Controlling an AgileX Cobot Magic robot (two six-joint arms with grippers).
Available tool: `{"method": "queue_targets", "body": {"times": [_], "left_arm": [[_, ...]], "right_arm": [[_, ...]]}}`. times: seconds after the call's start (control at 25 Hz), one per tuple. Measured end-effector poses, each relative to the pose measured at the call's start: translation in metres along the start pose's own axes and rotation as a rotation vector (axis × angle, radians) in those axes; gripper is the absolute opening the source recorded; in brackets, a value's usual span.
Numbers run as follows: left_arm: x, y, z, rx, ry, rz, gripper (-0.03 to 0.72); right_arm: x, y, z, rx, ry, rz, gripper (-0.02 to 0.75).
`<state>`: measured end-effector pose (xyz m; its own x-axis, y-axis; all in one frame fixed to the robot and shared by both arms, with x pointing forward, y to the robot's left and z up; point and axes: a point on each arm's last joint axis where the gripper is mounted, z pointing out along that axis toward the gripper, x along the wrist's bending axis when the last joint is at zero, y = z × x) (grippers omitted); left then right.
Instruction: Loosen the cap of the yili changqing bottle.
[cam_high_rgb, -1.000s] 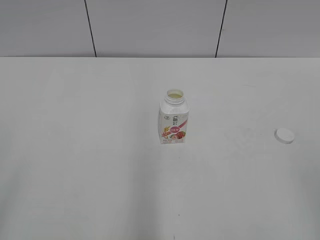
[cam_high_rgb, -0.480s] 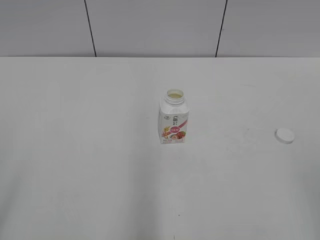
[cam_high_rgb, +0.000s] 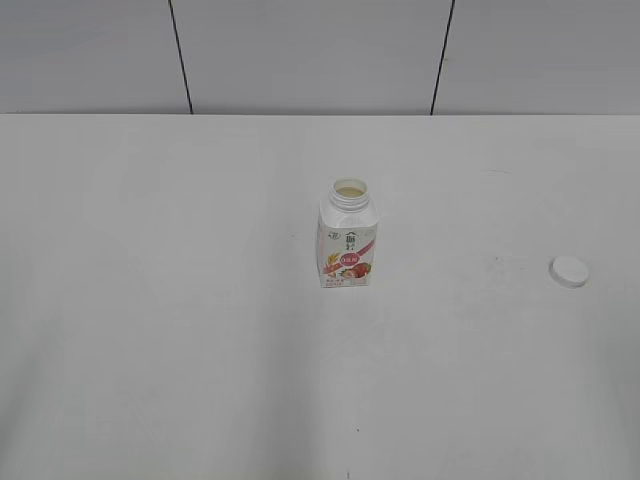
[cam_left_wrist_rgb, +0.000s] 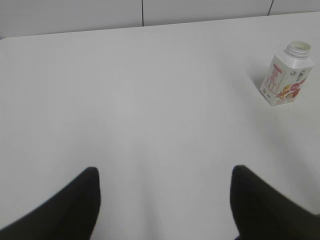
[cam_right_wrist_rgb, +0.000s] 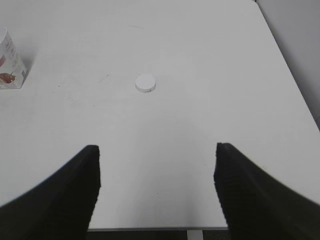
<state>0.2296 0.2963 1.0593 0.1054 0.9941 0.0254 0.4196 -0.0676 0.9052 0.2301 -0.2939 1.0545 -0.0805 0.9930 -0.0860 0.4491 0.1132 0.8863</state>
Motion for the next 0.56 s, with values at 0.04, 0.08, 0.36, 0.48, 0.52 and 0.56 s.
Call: {"method": "queue_targets", "body": {"times": [0.04,0.08,0.36,0.48,0.52,0.56], "left_arm": [[0.0000,0.0000,0.0000,0.000,0.000,0.000,0.499],[0.0000,0.0000,0.0000,0.000,0.000,0.000,0.499],[0.0000,0.0000,0.0000,0.000,0.000,0.000,0.499],[0.0000,0.0000,0.0000,0.000,0.000,0.000,0.499],[0.0000,0.0000,0.0000,0.000,0.000,0.000,0.499],[0.0000,0.0000,0.0000,0.000,-0.001,0.000,0.499]], "right_arm": [[0.0000,0.0000,0.0000,0.000,0.000,0.000,0.561],[0.0000,0.0000,0.0000,0.000,0.000,0.000,0.561],[0.0000,0.0000,0.0000,0.000,0.000,0.000,0.561],[0.0000,0.0000,0.0000,0.000,0.000,0.000,0.561],[0.0000,0.0000,0.0000,0.000,0.000,0.000,0.561],[0.0000,0.0000,0.0000,0.000,0.000,0.000,0.561]]}}
